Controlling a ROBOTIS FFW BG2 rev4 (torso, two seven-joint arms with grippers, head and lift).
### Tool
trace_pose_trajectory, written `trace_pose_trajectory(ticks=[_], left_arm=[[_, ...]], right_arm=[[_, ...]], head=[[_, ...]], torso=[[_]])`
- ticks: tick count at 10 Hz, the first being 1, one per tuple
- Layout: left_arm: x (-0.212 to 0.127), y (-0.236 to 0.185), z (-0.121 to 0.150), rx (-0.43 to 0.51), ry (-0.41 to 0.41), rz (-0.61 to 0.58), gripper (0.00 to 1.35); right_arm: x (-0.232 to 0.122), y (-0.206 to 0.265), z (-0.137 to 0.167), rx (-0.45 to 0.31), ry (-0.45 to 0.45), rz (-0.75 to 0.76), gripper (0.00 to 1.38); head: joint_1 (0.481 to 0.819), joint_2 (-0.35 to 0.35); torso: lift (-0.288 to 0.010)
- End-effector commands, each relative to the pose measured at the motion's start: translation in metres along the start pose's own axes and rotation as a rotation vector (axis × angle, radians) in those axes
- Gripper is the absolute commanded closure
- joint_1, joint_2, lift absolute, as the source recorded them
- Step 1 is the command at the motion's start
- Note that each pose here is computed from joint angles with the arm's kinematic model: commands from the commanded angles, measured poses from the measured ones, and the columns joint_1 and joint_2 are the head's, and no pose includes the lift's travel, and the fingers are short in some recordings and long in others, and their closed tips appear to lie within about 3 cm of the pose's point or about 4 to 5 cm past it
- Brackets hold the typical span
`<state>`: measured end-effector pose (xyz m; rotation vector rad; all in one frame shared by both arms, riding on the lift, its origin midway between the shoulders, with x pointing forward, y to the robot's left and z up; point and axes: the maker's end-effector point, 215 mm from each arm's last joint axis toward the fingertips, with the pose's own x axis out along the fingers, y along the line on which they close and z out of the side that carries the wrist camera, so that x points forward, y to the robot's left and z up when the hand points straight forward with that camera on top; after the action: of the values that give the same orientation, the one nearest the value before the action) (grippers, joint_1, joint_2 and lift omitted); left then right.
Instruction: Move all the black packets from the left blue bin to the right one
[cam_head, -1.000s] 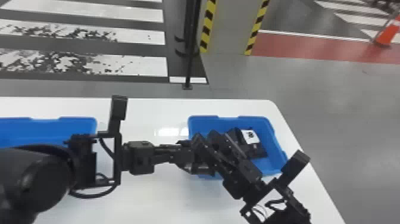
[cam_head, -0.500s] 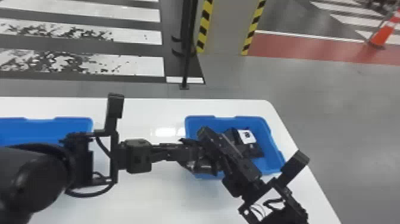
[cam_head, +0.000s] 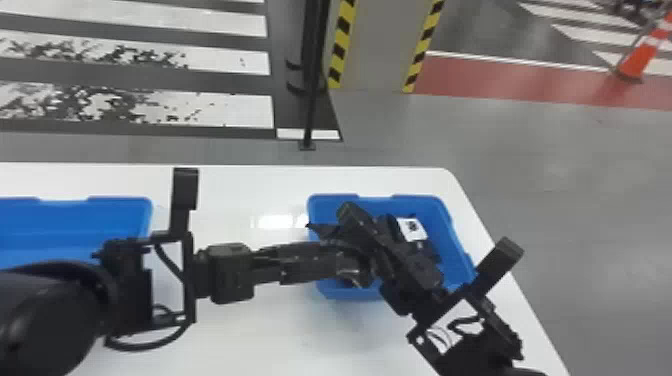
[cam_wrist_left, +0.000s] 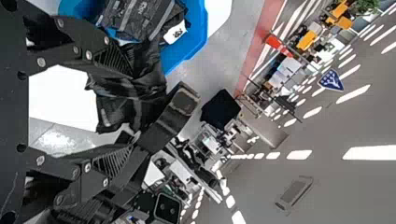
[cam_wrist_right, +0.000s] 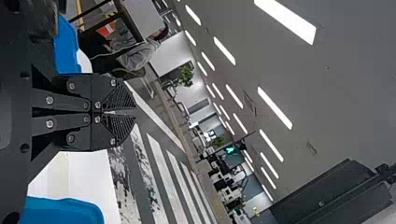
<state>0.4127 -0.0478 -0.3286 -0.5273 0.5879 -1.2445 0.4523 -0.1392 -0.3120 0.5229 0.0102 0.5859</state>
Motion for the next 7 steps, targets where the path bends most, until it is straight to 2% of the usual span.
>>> trace_pose_trajectory(ticks=[1, 4, 7], left_arm=[[-0.014, -0.01, 0.0, -0.002, -0.031, 0.006, 0.17], [-0.032, -0.033, -0.008, -0.002, -0.052, 0.007, 0.17], [-0.039, -0.033, -0.016, -0.038, -0.071, 0.014, 0.17]], right_arm=[[-0.002, -0.025, 0.013, -0.021, -0.01, -0.035, 1.28], [-0.017, -0.087, 0.031, -0.051, -0.008, -0.134, 1.28], [-0.02, -0.153, 0.027, -0.1, 0.089, -0.224, 1.28]], head=[[0.695, -0.237], [0.695, -0.268], [0.695, -0.337]], torso=[[-0.121], [-0.121], [-0.121]])
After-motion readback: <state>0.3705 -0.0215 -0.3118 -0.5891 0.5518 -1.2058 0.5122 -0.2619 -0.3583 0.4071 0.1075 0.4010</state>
